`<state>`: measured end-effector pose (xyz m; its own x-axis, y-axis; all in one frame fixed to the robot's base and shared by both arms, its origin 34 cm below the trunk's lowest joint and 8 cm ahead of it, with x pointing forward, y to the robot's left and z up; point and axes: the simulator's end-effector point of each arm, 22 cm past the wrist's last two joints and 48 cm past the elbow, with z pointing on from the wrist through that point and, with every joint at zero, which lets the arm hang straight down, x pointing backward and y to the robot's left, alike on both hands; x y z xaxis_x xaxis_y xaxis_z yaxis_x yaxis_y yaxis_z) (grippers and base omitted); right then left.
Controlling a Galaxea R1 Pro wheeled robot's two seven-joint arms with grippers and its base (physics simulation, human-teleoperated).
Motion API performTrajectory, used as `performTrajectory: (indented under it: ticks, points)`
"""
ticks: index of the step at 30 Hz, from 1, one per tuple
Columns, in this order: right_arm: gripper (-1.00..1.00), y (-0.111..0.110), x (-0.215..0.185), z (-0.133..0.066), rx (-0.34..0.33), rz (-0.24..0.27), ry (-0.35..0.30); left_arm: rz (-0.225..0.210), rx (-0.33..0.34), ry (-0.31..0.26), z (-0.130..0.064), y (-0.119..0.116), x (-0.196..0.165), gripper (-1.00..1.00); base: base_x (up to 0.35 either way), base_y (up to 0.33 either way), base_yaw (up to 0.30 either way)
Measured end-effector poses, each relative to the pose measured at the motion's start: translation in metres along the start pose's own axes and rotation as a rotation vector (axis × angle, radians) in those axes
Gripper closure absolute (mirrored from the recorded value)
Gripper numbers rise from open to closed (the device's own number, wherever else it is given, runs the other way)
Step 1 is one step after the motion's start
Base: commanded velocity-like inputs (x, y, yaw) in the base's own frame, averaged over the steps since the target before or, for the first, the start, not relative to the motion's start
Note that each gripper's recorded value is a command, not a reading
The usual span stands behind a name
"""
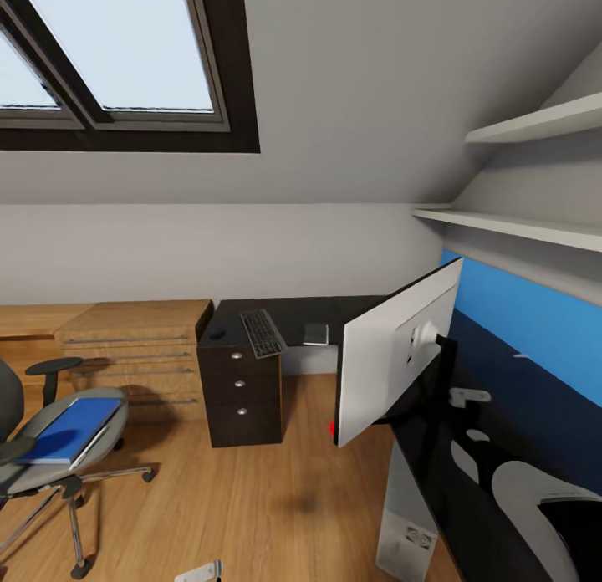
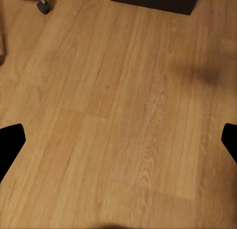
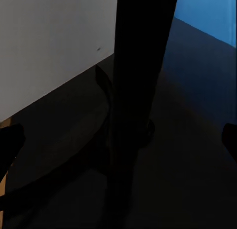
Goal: In the bedroom, organize the workspace by keeping the computer under the desk, ensuring the monitor is on the desk, placing the keyboard on the desk next to the monitor, placing the mouse on the desk next to the keyboard, moving the folder from the swivel chair onto the desk next to the mouse, stacking the notebook on top of the folder with the pen on top of the notebook, and positioning the swivel chair next to the desk.
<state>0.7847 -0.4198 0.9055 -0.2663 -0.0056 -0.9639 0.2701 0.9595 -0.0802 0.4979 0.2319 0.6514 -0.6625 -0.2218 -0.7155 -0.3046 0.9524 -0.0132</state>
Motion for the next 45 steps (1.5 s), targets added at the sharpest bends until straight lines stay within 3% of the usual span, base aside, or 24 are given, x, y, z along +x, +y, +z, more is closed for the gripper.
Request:
performTrajectory:
  ticks: [16, 25, 45]
  points:
    - [-1.0, -0.014, 0.002, 0.001, 0.03, -0.005, 0.022, 0.001, -0.002, 0.001, 0.0, 0.001, 0.001, -1.0, 0.048, 0.046, 0.0]
    - [-1.0, -0.034, 0.001, 0.002, 0.062, 0.014, 0.021, 0.002, -0.002, 0.002, 0.0, 0.001, 0.001, -1.0, 0.031, 0.003, 0.0]
    - [-1.0, -0.041, 0.0, 0.002, 0.072, 0.014, 0.019, 0.004, -0.003, 0.004, 0.0, 0.001, 0.002, -1.0, 0.142, 0.0, 0.0]
